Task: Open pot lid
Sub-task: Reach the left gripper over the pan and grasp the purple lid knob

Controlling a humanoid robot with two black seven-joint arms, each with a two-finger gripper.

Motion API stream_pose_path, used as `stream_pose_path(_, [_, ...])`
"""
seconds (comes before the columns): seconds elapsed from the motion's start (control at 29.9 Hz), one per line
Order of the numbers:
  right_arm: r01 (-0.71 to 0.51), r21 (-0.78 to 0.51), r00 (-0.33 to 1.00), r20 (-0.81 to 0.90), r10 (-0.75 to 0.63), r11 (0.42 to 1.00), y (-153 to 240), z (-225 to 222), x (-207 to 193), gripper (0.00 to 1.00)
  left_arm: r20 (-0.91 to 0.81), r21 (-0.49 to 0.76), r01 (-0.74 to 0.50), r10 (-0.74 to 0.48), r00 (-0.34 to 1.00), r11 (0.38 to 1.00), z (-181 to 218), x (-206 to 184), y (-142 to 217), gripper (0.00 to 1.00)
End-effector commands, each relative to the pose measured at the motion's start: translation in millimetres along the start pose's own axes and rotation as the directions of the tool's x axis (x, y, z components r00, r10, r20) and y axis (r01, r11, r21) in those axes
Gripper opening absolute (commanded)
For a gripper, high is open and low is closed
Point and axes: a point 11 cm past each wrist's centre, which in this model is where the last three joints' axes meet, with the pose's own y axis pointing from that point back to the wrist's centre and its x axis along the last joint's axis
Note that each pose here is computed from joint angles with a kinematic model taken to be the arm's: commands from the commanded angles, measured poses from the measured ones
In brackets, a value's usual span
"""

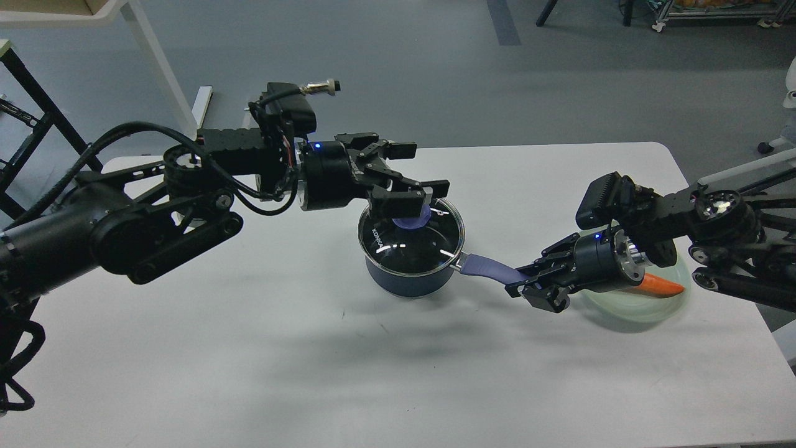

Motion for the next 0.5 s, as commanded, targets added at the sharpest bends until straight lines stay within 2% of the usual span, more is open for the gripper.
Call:
stream_pose_path(0.0, [0.000, 0.000, 1.000, -0.002, 0.000, 1.000, 0, 0, 0, 0.31, 0.089, 0.028, 0.040, -0.042, 0.995, 0.999, -11, -8, -17, 0.99])
stream_pose_path(0.3, [0.003, -0.002, 1.000, -0.001, -0.003, 1.000, 0, 0, 0, 0.31, 0.068, 0.035, 0.107, -0.109, 0.992, 0.994, -11, -37, -32, 0.99])
stream_pose_path(0.47, [0.008, -0.001, 1.000, -0.002, -0.008, 1.000, 0, 0, -1, 0.31, 0.031, 0.084, 0.127, -0.130, 0.991, 0.988, -24, -57, -32, 0.99])
